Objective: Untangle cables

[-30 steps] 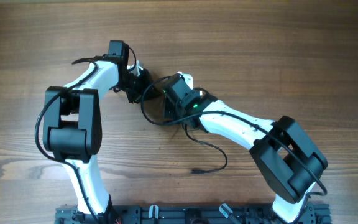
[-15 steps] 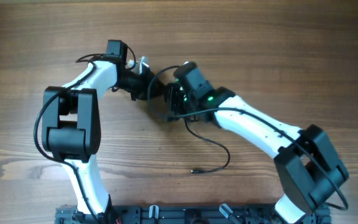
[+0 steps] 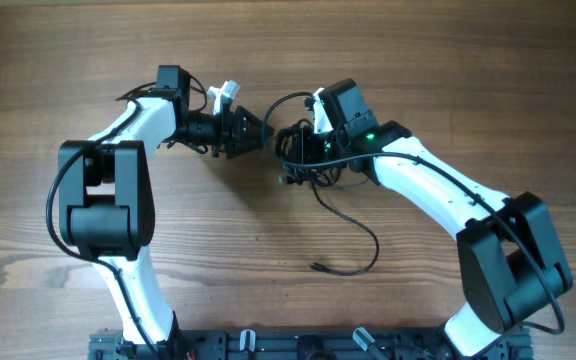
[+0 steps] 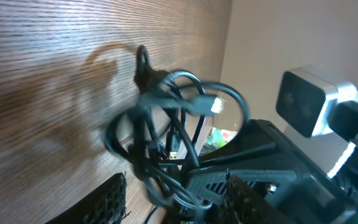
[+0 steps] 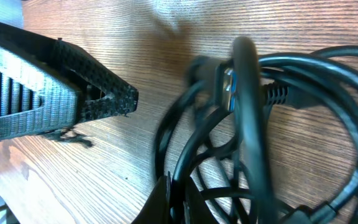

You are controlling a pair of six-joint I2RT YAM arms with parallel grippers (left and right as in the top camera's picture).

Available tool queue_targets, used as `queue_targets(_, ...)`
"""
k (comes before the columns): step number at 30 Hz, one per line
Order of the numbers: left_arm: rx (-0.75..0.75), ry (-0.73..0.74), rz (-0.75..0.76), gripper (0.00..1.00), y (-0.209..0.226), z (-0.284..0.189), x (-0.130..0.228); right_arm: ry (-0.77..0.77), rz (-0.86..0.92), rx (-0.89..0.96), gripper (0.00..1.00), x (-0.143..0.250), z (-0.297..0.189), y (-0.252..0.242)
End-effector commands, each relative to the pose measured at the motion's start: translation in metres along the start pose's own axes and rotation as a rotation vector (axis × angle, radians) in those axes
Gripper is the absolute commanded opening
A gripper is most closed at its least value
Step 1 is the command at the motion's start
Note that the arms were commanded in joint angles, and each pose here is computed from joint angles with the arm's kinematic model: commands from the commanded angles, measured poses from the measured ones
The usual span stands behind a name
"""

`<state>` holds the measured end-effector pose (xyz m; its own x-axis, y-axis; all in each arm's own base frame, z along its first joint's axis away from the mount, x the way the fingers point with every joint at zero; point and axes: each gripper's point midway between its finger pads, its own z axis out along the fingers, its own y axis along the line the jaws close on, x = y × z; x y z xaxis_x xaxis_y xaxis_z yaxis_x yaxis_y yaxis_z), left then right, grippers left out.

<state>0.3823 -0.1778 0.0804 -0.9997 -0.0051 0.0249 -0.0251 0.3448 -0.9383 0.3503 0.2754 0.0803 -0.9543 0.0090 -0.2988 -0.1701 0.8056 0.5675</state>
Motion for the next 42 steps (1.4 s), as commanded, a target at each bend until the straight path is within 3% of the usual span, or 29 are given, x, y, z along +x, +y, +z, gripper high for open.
queue_targets(1, 0.045, 0.021, 0.029, 0.55, -0.005, 0.005, 0.005, -0.025, -0.03, -0.02, 0.04, -0.006, -0.008, 0.007)
queue_targets(7, -0.164, 0.0, -0.086, 0.55, 0.027, 0.015, 0.001, -0.004, -0.045, -0.138, 0.04, -0.005, -0.01, 0.029)
queue_targets(15, -0.222, -0.011, -0.115, 0.6, 0.035, 0.016, 0.0, 0.027, -0.052, -0.197, 0.04, 0.0, -0.011, 0.04)
queue_targets(21, -0.304, -0.011, -0.137, 0.64, 0.043, 0.027, 0.002, 0.053, -0.12, -0.386, 0.04, 0.002, -0.022, 0.074)
queue_targets(22, -0.329, -0.018, -0.155, 0.63, 0.046, 0.028, 0.002, 0.054, -0.128, -0.404, 0.04, 0.002, -0.023, 0.077)
queue_targets(25, -0.486, -0.078, -0.242, 0.33, 0.07, 0.023, -0.001, 0.061, -0.168, -0.489, 0.04, 0.003, -0.03, 0.092)
queue_targets(27, -0.528, -0.099, -0.26, 0.23, 0.076, 0.02, -0.003, 0.066, -0.203, -0.551, 0.04, 0.004, -0.036, 0.102)
queue_targets(31, -0.571, -0.118, -0.278, 0.18, 0.083, 0.016, -0.004, 0.073, -0.28, -0.69, 0.04, 0.005, -0.052, 0.124)
queue_targets(35, -0.664, -0.169, -0.328, 0.12, 0.097, 0.006, -0.006, 0.059, -0.25, -0.69, 0.04, -0.004, -0.056, 0.118)
queue_targets(42, -0.722, -0.225, -0.409, 0.04, 0.11, -0.013, -0.008, 0.047, 0.051, -0.541, 0.04, -0.034, -0.065, 0.043)
